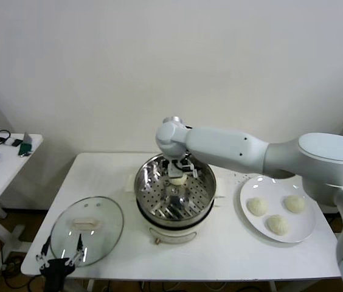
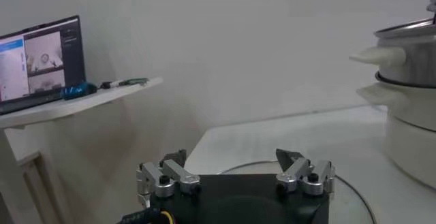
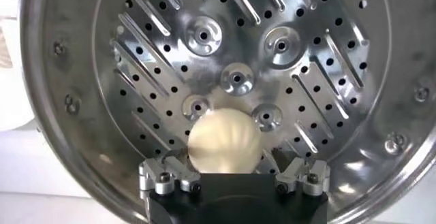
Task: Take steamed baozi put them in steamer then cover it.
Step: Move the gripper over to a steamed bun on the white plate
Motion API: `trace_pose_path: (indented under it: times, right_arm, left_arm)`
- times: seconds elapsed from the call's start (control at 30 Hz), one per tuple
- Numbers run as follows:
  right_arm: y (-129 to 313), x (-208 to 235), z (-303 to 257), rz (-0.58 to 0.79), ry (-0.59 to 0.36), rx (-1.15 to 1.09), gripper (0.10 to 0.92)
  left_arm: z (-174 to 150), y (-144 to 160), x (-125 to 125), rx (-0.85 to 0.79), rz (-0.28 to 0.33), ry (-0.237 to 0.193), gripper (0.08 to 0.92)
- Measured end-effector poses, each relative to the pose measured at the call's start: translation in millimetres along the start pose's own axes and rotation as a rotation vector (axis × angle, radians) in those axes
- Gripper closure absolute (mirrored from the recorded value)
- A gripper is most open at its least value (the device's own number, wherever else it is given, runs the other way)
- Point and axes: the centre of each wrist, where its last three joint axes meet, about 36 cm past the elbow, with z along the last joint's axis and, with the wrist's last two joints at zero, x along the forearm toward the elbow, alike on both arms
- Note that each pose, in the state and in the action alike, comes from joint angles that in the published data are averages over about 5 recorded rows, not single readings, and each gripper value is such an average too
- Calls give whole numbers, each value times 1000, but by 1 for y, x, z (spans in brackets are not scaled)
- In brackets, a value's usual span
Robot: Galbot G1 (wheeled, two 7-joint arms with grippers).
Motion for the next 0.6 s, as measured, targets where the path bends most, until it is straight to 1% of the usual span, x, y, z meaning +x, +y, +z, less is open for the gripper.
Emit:
trace_pose_path:
  times: [0.13, 0.27, 0.43, 0.6]
  right_arm:
    - [20, 19, 17, -4, -6, -69, 200]
    - [53, 39, 39, -9, -33, -197, 200]
    - [111, 53, 60, 9, -125, -444, 200]
    - [182, 47, 64, 43, -219, -730, 200]
  left_arm:
    - [0, 0, 0, -1, 1, 1, 177]
    - [-1, -1, 0, -2, 3, 0, 177]
    - [-3, -2, 0, -3, 10, -2, 177]
    - [-3, -3, 0, -3, 14, -4, 177]
